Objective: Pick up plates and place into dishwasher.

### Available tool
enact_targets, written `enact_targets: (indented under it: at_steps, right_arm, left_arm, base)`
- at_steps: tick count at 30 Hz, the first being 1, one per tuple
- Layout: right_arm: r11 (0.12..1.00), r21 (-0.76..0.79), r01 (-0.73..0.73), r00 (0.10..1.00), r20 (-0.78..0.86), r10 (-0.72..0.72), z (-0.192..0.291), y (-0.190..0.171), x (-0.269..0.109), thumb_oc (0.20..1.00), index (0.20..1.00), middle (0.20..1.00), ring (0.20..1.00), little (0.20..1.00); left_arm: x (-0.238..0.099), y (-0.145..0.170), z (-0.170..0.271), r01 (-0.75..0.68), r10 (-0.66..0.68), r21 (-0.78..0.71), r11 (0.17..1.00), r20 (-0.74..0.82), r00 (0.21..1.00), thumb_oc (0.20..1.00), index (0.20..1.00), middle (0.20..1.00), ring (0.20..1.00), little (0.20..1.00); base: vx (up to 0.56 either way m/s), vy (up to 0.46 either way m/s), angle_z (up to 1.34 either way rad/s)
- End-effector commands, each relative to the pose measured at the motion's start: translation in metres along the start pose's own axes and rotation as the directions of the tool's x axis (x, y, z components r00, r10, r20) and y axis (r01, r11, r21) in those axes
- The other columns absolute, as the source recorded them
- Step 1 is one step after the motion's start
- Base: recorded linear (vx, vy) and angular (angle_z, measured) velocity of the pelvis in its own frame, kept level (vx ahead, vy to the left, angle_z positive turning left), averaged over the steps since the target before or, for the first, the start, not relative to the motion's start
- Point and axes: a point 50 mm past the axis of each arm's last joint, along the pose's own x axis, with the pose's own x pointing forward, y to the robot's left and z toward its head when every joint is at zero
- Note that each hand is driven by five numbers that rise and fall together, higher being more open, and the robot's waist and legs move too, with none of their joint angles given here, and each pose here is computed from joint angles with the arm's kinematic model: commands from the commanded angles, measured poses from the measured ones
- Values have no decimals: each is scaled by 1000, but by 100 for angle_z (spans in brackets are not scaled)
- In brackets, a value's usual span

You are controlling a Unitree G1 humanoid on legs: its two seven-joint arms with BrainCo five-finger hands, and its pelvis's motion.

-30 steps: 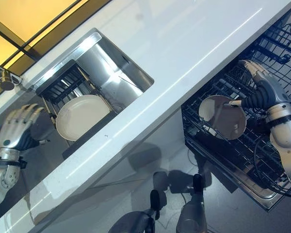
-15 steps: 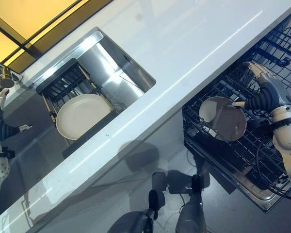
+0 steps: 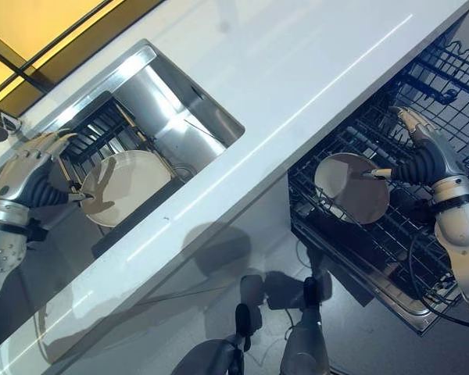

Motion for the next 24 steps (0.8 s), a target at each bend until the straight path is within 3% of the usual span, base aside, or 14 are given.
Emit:
enact_targets:
  at_steps: [1,11,24]
  right_arm:
    - [997,9,73,992,105,-74,17,-16,1,1000,1000,1000,1000,1000]
    - [997,9,82,991,106,-83,19,-22,4,1000,1000,1000,1000,1000]
    - [995,15,98,990,102,-99,19,-23,3,1000,1000,1000,1000,1000]
  left_arm:
    - [7,20,-9,24,-23,43,999,-16,1000,1000,1000,1000,1000,1000]
    - [6,18,-17,281,-274,94,955,-82,958,1000,1000,1000,1000,1000]
    - [8,20,-12,310,-310,-18,951,-69,948,1000,1000,1000,1000,1000]
  base:
    - [0,0,0]
    - [0,0,0]
    - [-4,-2,1]
